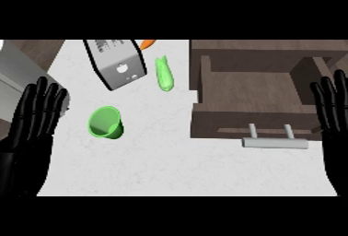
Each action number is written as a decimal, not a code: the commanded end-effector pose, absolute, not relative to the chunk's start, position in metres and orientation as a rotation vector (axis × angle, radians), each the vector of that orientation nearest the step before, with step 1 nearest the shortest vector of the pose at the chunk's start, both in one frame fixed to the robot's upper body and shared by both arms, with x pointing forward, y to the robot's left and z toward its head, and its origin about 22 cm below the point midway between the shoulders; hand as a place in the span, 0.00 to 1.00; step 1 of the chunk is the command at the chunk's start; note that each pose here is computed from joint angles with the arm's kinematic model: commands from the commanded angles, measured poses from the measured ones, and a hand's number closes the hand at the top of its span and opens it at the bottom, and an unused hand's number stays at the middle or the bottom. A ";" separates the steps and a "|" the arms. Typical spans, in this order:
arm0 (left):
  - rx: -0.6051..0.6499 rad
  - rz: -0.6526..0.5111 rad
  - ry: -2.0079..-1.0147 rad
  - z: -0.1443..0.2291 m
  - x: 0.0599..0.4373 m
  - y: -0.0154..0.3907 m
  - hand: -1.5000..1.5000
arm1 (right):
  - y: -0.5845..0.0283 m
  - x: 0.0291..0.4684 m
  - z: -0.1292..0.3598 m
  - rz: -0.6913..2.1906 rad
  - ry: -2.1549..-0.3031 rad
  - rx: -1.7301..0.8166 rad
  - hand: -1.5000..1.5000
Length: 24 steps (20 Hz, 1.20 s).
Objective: Pick up the cup, place it into the drawer and close the drawer
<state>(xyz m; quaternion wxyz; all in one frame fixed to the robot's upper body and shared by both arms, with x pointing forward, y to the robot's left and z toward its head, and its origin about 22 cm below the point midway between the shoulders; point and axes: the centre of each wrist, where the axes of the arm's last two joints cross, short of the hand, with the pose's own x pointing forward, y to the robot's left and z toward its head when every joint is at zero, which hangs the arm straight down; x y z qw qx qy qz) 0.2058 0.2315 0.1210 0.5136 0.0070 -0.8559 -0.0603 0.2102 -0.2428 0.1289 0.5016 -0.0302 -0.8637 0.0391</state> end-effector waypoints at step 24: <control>-0.034 0.151 -1.974 0.100 0.289 0.214 0.00 | -0.224 0.217 0.133 0.116 -2.000 0.138 0.00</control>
